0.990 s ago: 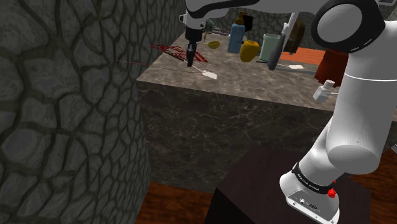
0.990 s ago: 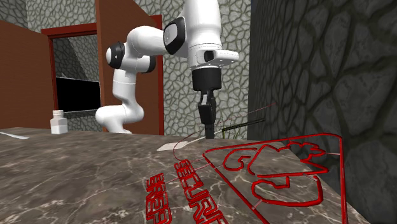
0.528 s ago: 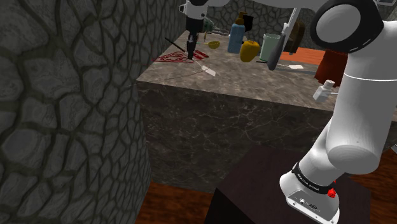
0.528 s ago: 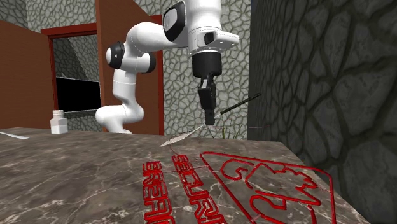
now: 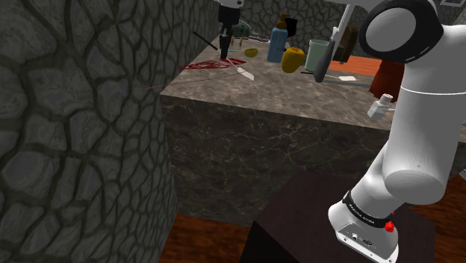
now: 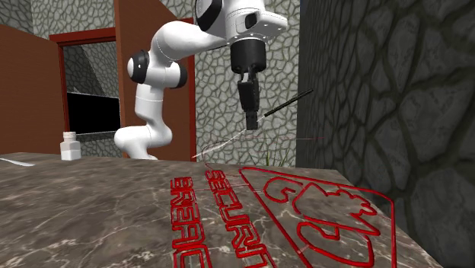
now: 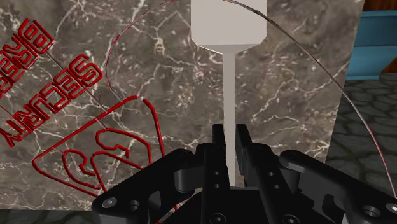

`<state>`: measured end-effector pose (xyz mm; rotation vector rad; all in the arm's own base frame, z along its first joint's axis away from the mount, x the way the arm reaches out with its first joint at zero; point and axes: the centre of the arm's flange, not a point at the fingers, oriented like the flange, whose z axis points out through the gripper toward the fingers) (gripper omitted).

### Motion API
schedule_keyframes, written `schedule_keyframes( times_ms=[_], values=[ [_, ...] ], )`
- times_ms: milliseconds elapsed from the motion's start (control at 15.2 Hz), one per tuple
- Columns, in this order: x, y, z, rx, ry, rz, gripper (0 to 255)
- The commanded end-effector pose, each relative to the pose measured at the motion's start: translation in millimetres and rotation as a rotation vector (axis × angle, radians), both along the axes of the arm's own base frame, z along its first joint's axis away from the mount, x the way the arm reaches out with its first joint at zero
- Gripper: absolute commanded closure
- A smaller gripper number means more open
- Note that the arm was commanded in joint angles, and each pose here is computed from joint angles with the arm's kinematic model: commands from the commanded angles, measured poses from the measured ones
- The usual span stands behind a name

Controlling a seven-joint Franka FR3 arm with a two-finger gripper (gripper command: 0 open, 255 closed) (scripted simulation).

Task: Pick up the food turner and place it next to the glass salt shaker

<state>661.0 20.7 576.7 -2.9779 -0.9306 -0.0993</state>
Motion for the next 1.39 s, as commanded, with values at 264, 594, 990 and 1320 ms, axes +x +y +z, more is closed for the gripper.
schedule_keyframes(
  times_ms=[264,594,990,1320],
  values=[
    [-1,0,32,0.000,0.000,0.000,255],
    [-12,-8,50,0.000,0.000,0.000,255],
    [-76,-54,50,0.000,0.000,0.000,255],
    [-130,-92,50,0.000,0.000,0.000,255]
  ],
)
